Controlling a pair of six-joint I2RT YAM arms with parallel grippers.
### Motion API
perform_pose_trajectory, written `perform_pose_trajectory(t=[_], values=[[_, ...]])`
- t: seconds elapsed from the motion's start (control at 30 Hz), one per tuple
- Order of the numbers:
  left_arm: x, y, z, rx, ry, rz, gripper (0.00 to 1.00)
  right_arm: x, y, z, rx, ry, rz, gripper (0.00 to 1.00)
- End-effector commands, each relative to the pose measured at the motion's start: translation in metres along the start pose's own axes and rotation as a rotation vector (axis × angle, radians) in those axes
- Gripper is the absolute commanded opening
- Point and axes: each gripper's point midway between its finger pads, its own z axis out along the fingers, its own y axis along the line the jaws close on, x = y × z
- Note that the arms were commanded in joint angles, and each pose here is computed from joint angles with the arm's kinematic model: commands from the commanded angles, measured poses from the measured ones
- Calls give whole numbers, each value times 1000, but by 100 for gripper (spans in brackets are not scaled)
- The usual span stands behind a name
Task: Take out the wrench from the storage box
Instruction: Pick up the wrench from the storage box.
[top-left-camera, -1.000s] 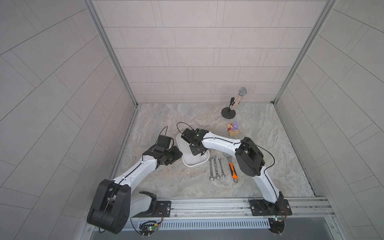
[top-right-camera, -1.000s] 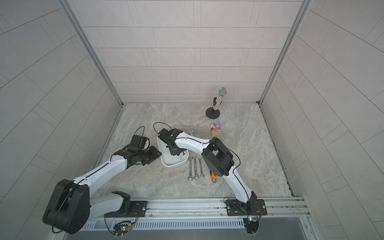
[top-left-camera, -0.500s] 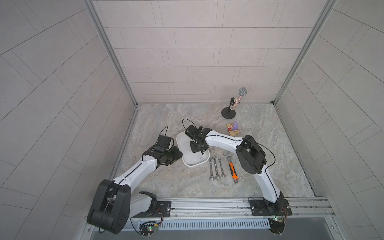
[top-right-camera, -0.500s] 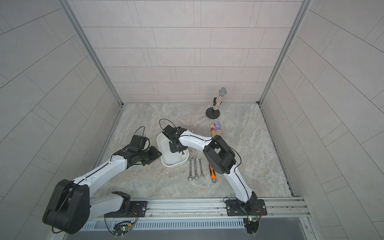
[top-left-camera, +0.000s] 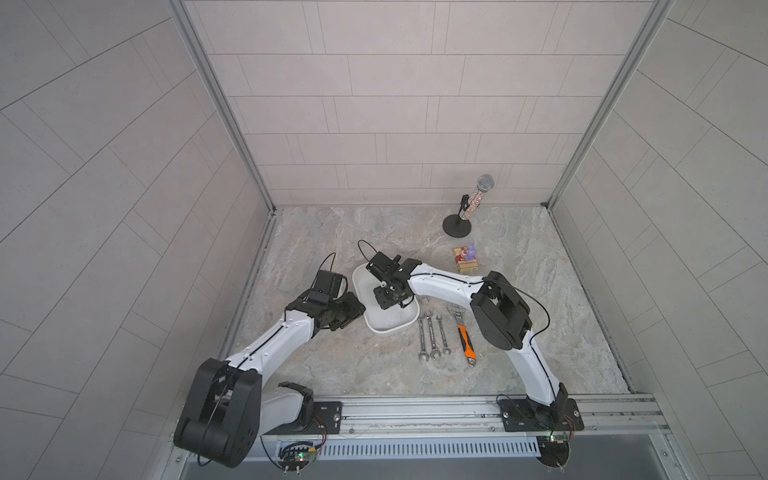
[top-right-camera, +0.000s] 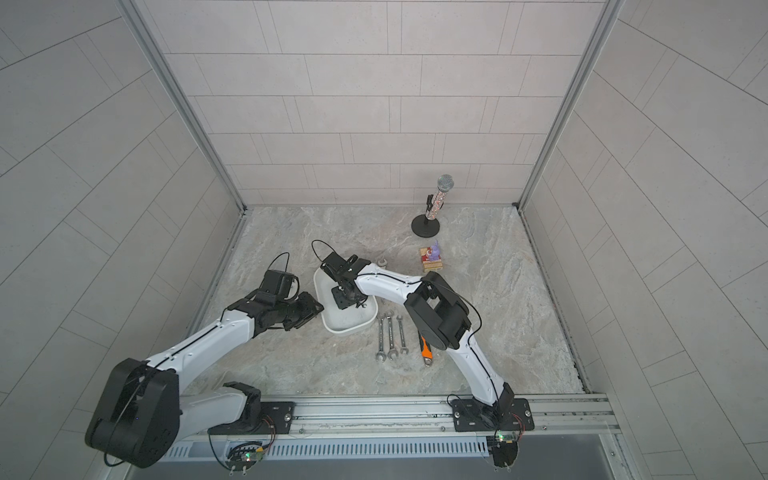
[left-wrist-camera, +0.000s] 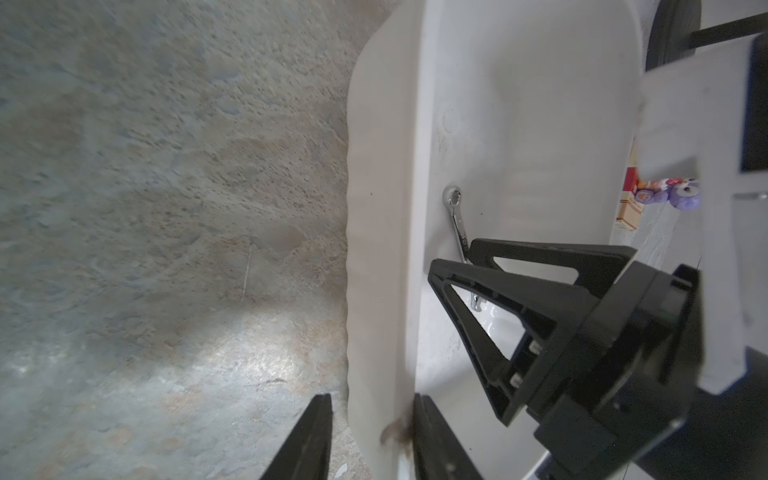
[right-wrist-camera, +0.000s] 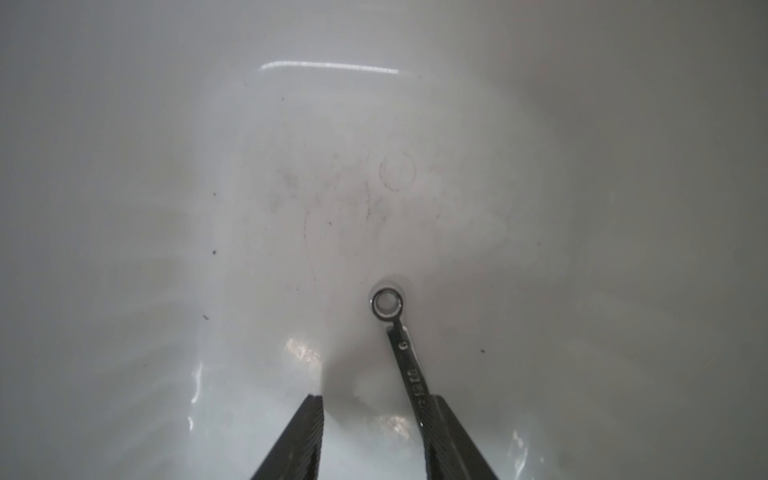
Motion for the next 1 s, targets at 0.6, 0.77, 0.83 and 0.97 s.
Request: perform_pose_trajectory(t=[0.6, 0.77, 0.83, 0.97], values=[[3, 5, 4, -11, 6, 2, 38, -2, -29, 1, -22, 95, -154, 38], [1, 5, 4, -11, 2, 1, 38, 8, -35, 13, 30, 129, -148, 34], [1, 4, 4, -8, 1, 0, 38, 12, -37, 15, 51, 140, -146, 33], [-1, 2, 2, 0, -5, 2, 38, 27, -40, 16, 85, 176, -75, 23]])
